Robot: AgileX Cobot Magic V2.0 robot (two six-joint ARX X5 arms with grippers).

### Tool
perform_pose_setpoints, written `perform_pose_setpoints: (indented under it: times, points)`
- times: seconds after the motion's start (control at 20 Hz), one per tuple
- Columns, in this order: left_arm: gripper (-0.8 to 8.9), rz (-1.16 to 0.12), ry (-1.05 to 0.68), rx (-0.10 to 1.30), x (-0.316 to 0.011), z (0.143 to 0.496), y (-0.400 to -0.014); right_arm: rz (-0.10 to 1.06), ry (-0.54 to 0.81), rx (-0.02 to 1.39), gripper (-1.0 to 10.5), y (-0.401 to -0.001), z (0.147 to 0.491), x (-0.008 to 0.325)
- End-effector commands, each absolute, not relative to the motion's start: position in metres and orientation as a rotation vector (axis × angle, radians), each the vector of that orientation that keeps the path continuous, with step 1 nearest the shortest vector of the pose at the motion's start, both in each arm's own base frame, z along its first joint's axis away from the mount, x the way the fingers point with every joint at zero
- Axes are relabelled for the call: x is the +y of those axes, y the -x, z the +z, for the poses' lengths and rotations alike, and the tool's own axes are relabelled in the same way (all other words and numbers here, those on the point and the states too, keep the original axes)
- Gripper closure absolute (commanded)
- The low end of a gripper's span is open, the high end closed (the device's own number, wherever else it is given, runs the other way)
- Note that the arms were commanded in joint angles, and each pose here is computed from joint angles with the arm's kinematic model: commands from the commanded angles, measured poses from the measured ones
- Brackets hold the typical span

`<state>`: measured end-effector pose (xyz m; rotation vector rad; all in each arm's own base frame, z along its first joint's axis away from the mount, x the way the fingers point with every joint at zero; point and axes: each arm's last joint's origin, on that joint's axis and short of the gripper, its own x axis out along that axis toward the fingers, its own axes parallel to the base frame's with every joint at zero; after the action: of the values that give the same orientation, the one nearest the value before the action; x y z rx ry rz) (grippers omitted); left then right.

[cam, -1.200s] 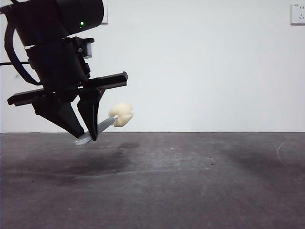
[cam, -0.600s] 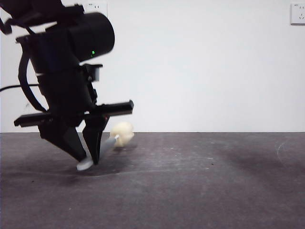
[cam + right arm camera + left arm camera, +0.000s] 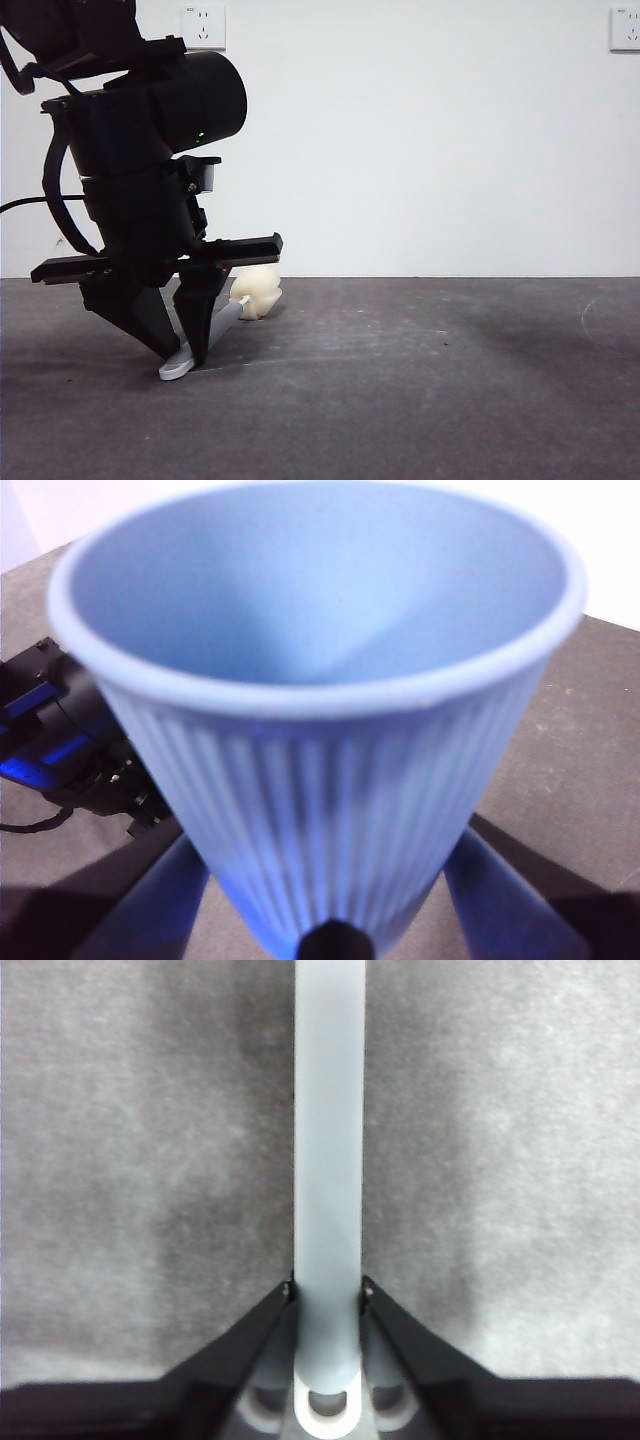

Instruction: Pick up the cup brush,pick up the cup,insert the brush into the cup,clean the cup,put the cup brush back,put the cup back to the fixed position on the table

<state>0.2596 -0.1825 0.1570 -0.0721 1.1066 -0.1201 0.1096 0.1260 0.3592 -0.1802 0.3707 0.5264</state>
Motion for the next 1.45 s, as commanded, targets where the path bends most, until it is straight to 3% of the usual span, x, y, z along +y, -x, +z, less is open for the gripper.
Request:
perform_pose_setpoints:
  times: [0.05,0.4,0.65,0.85,1.05,1.35,1.45]
  points:
    - [3.98,-0.149,0.068,1.134,-0.184,0.152,-0.258,0.527,0.159,0.366,9.6,-0.109,0.360,0.126]
    - [3.99,-0.216,0.017,1.114,-0.181,0.164,-0.255,0.594,0.125,0.353,9.6,-0.110,0.362,0.130]
    - [3.99,-0.332,-0.010,0.924,-0.168,0.226,-0.237,0.592,0.129,0.313,9.6,-0.131,0.345,0.151]
    - [4.00,-0.397,0.036,0.719,-0.141,0.290,-0.199,0.559,0.161,0.261,9.6,-0.156,0.308,0.166]
    - [4.00,-0.432,0.075,0.579,-0.109,0.329,-0.156,0.497,0.144,0.260,9.6,-0.178,0.257,0.168]
    - [4.00,-0.443,0.096,0.534,-0.078,0.346,-0.112,0.413,0.169,0.319,9.6,-0.208,0.196,0.165]
    - [4.00,-0.441,0.093,0.539,-0.073,0.346,-0.105,0.436,0.147,0.322,9.6,-0.220,0.182,0.167]
